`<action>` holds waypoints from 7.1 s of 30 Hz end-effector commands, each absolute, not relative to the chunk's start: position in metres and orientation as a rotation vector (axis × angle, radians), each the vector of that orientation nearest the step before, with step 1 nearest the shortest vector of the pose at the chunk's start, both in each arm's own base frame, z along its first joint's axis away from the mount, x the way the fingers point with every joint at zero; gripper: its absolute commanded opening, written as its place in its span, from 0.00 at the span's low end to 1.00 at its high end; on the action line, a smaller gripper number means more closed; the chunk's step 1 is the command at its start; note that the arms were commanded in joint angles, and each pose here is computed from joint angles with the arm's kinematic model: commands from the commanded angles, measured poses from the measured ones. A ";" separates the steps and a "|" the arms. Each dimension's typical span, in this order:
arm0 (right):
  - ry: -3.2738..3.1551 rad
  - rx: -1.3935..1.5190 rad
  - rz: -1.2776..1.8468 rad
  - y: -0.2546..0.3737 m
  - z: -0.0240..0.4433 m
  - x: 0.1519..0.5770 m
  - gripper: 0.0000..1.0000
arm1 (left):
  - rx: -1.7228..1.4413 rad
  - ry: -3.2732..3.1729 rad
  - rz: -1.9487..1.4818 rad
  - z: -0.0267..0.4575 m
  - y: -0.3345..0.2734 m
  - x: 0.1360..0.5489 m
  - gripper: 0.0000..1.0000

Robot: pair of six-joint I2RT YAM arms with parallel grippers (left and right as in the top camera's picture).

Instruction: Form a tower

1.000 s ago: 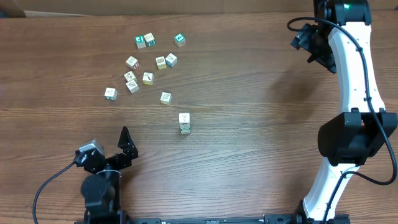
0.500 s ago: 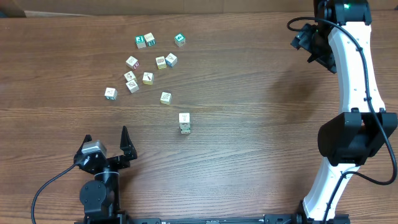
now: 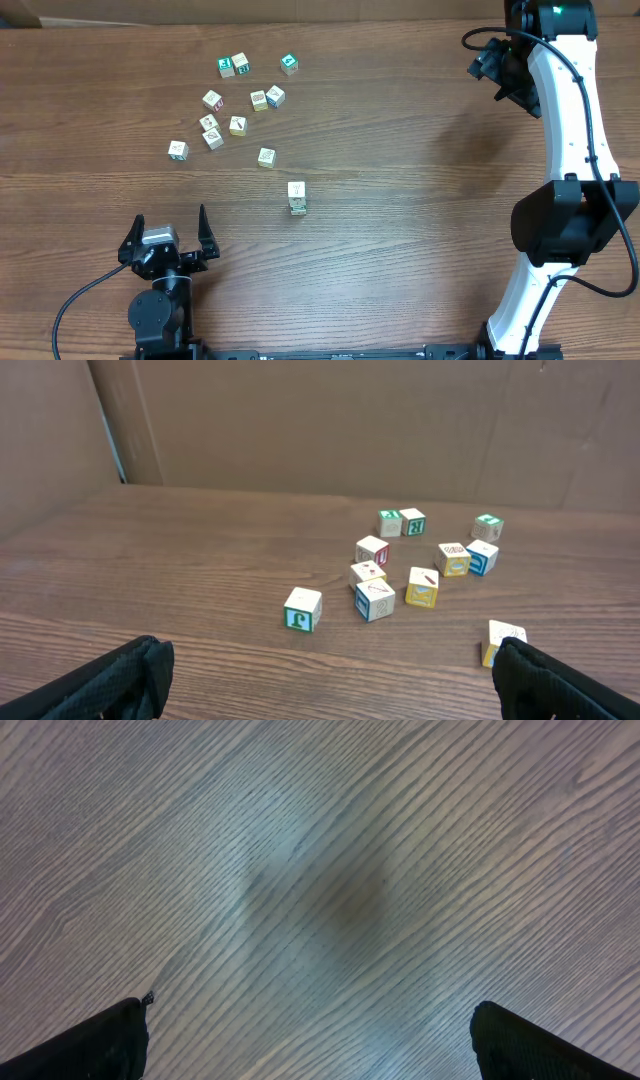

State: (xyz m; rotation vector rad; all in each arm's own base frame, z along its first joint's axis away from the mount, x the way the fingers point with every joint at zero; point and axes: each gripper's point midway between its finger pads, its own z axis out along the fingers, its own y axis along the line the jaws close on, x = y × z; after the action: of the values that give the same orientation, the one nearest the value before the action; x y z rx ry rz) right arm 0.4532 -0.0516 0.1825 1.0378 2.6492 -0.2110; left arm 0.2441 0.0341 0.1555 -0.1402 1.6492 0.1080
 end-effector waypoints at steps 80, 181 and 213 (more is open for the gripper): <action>1.921 -0.005 0.317 0.078 0.305 0.349 1.00 | -0.116 1.642 0.126 0.157 0.033 0.244 0.99; 1.569 -0.143 0.297 0.044 0.176 0.240 1.00 | -0.116 1.642 0.126 0.157 0.033 0.244 1.00; 1.570 -0.143 0.297 0.044 0.176 0.240 1.00 | -0.116 1.642 0.126 0.157 0.033 0.244 1.00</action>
State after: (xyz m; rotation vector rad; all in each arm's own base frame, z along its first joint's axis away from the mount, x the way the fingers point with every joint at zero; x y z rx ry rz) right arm 0.2402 0.0420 0.1768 -0.1380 1.5781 0.2902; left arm 0.2440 0.0341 0.1557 -0.1396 1.6481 0.1086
